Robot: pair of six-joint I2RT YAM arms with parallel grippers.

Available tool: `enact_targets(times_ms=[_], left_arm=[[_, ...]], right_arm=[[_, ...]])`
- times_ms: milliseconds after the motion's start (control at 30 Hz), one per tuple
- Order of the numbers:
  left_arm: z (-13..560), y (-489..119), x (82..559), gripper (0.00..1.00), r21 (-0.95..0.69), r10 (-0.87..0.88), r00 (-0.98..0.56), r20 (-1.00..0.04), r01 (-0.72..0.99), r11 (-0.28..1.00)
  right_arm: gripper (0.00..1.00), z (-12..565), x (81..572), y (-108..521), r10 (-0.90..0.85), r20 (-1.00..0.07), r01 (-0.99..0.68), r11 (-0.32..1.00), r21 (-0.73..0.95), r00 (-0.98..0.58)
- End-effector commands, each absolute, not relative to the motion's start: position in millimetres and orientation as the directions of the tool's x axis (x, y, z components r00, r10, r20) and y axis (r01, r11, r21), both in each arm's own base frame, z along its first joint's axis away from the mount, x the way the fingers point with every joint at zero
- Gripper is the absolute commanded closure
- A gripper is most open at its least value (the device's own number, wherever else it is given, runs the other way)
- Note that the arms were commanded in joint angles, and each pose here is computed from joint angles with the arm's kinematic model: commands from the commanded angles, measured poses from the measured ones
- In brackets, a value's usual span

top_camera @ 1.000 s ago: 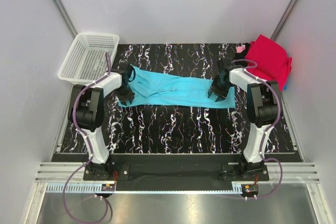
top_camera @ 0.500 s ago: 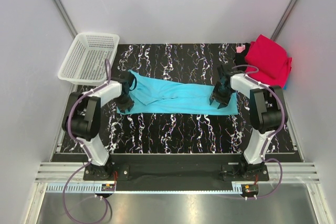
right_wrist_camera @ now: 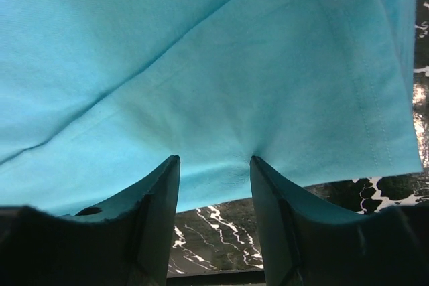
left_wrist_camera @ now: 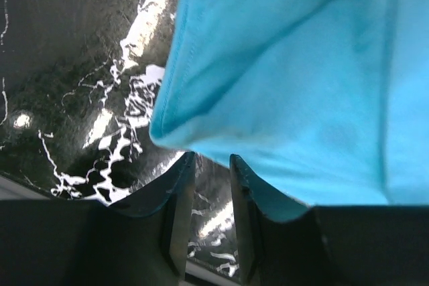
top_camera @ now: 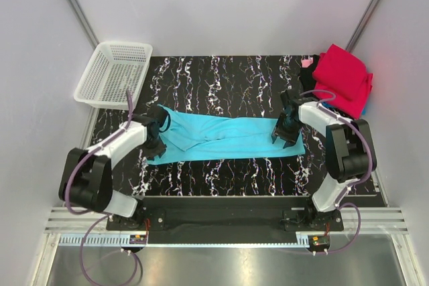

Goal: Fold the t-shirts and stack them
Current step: Fold the tshirt

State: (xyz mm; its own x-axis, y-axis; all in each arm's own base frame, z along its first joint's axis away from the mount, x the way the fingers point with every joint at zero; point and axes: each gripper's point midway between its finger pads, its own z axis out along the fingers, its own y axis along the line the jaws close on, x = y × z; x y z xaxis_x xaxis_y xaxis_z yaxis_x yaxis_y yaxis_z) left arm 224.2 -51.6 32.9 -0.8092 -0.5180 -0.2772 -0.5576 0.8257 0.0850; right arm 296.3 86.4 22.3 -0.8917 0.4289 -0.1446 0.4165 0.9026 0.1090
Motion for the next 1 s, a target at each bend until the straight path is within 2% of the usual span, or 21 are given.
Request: enact_targets(times_ms=[0, 100, 233, 367, 533, 767, 967], left_arm=[[84.8, -68.0, 250.9, 0.67, -0.066, -0.501, -0.772, -0.391, -0.519, 0.852], [102.0, -83.1, 254.8, 0.65, -0.128, -0.486, -0.777, -0.400, -0.478, 0.869], [89.3, -103.9, 253.7, 0.65, -0.140, -0.467, -0.821, -0.329, -0.447, 0.884], [72.7, -130.1, 259.2, 0.73, -0.167, -0.431, -0.856, -0.284, -0.398, 0.902], [61.2, -158.6, 269.7, 0.75, -0.252, -0.419, -0.873, -0.250, -0.359, 0.899], [47.1, -164.0, 274.1, 0.74, -0.215, -0.412, -0.879, -0.239, -0.366, 0.906], [33.1, -165.9, 278.6, 0.71, -0.177, -0.403, -0.885, -0.233, -0.369, 0.912]], right_arm=[[0.46, 45.8, 300.6, 84.8, 0.427, -0.213, 0.406, 0.904, 0.133, -0.879], [0.46, 53.6, 303.1, 86.2, 0.430, -0.226, 0.405, 0.902, 0.150, -0.874], [0.46, 59.7, 304.3, 87.6, 0.438, -0.233, 0.409, 0.898, 0.163, -0.868], [0.46, 67.4, 303.8, 89.6, 0.445, -0.243, 0.410, 0.893, 0.184, -0.862], [0.46, 84.8, 300.3, 90.0, 0.455, -0.276, 0.407, 0.888, 0.215, -0.847], [0.46, 99.2, 298.2, 90.6, 0.456, -0.301, 0.398, 0.887, 0.236, -0.838], [0.46, 99.8, 293.0, 93.5, 0.451, -0.283, 0.390, 0.887, 0.247, -0.846]])
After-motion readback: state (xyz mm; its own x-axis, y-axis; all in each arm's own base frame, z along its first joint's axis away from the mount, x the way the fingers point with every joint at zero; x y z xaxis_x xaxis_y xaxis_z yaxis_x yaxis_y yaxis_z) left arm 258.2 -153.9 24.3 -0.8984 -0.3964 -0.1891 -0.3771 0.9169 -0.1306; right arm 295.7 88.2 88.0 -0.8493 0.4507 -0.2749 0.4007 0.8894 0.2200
